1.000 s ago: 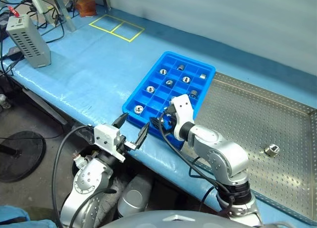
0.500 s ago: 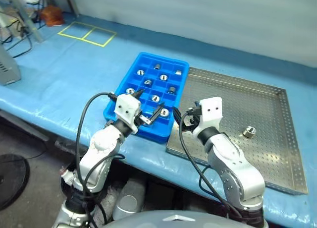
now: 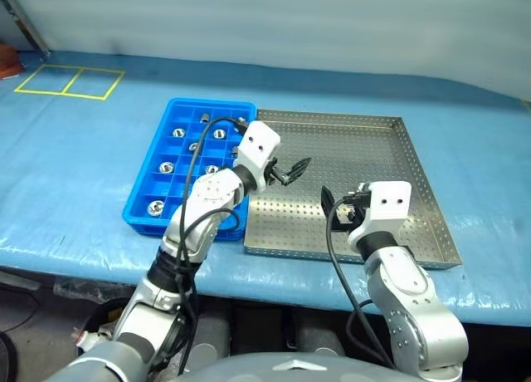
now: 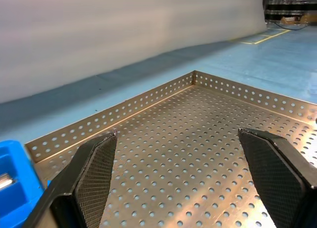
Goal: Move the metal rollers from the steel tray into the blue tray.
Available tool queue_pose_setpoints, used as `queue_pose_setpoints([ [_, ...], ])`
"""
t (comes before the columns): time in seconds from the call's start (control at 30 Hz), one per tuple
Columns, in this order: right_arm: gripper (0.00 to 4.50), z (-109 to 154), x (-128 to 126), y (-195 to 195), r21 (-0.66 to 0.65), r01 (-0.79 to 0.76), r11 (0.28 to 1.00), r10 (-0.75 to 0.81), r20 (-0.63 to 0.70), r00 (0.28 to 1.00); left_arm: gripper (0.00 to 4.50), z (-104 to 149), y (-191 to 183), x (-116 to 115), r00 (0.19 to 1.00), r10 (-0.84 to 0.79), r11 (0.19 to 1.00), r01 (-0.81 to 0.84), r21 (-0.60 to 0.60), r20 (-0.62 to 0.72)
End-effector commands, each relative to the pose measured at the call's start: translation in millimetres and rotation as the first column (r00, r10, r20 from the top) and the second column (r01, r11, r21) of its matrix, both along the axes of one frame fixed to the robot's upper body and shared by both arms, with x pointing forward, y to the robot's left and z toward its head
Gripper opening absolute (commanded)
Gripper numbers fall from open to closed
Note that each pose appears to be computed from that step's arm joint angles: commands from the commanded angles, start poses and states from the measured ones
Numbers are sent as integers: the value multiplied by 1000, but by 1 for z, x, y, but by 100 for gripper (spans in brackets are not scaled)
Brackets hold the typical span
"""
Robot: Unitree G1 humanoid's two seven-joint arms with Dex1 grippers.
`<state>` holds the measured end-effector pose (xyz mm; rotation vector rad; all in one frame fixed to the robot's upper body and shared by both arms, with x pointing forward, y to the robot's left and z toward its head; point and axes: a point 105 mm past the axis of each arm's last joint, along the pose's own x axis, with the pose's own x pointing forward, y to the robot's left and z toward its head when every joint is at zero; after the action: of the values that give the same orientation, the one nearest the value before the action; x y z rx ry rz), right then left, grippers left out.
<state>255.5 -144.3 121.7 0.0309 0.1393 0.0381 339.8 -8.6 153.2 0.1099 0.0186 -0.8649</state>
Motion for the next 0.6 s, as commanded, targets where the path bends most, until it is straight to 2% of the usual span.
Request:
queue_pose_setpoints([
  [0.03, 447, 17, -7, -2, 7, 28, 1000, -29, 74, 997, 430, 1, -22, 3, 996, -88, 996, 88, 2, -28],
  [0.23, 447, 14, -11, -4, 17, 64, 998, -65, 65, 996, 430, -8, -50, 15, 978, -193, 978, 198, 66, -84],
  [0.3, 447, 14, -13, -4, 15, 77, 997, -78, 67, 995, 430, -9, -59, 19, 974, -218, 970, 224, 98, -66],
  [0.6, 447, 7, -26, -15, 7, 209, 978, -209, 53, 976, 430, -27, -86, 35, 974, -221, 961, 226, 157, -48],
])
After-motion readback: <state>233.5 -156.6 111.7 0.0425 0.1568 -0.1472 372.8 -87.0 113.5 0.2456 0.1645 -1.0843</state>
